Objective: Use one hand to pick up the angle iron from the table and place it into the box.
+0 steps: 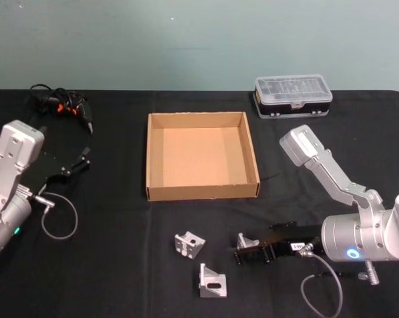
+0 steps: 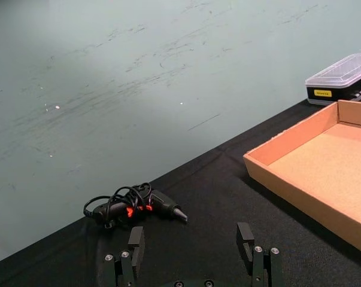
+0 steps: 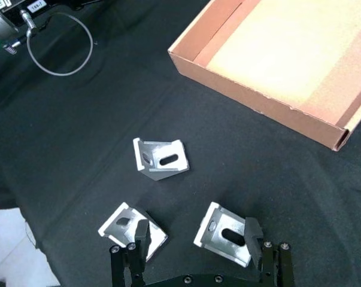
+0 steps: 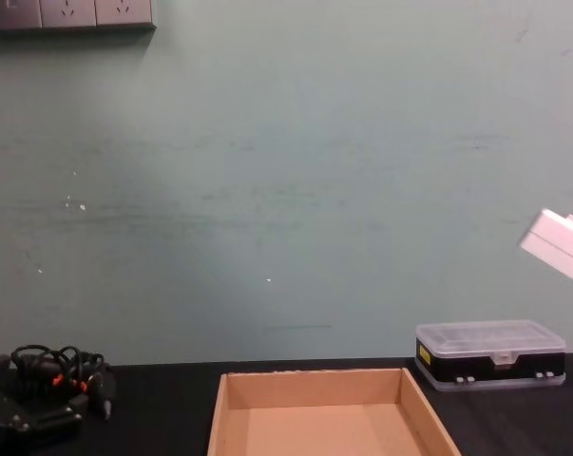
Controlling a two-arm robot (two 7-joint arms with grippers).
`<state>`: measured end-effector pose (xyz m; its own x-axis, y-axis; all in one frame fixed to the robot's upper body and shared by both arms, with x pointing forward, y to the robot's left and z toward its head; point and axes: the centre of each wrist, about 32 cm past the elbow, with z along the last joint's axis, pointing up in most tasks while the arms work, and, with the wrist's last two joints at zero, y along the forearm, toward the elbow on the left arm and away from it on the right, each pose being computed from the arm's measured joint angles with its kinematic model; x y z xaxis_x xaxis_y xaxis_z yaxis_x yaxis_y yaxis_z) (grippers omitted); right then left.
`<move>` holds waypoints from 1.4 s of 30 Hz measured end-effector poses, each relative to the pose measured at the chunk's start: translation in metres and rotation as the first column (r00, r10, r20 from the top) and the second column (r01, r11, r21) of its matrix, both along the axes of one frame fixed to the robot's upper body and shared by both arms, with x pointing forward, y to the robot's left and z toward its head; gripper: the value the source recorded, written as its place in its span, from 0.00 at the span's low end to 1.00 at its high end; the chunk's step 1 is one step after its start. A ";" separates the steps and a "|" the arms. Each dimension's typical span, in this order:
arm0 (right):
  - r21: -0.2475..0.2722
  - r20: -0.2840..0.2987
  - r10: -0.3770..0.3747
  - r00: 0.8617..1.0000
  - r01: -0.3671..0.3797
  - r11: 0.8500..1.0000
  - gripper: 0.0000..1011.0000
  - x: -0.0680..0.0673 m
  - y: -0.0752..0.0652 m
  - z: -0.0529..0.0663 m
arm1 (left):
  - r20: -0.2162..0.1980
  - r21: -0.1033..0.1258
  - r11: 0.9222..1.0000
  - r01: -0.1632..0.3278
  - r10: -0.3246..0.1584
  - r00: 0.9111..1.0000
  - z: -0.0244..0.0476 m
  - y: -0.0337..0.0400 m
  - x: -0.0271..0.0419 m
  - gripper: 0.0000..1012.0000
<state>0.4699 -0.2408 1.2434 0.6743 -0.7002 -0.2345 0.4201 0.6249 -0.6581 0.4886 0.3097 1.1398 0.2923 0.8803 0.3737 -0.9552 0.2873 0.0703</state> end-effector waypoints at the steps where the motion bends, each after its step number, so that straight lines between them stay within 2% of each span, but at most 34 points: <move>1: -0.002 -0.002 0.002 1.000 -0.002 1.000 0.99 0.000 0.000 0.000 | 0.000 0.000 1.000 0.000 0.000 1.000 0.0000 0.0000 0.0000 1.00; 29: -0.024 0.000 0.017 1.000 -0.017 1.000 0.99 0.005 0.006 -0.010 | 0.000 0.000 1.000 0.000 0.000 1.000 0.0000 0.0000 0.0000 1.00; 36: -0.030 -0.002 0.017 1.000 -0.017 0.999 0.85 0.007 0.006 -0.012 | 0.000 0.000 1.000 0.000 0.000 1.000 0.0000 0.0000 0.0000 1.00; 38: -0.032 -0.001 0.015 1.000 -0.015 0.999 0.78 0.007 0.007 -0.012 | 0.000 0.000 1.000 0.000 0.000 1.000 0.0000 0.0000 0.0000 1.00; 41: -0.035 0.002 0.015 1.000 -0.015 0.999 0.73 0.007 0.007 -0.012 | 0.000 0.000 1.000 0.000 0.000 1.000 0.0000 0.0000 0.0000 1.00; 42: -0.037 0.003 0.015 1.000 -0.015 0.999 0.67 0.007 0.007 -0.012 | 0.000 0.000 1.000 0.000 0.000 1.000 0.0000 0.0000 0.0000 1.00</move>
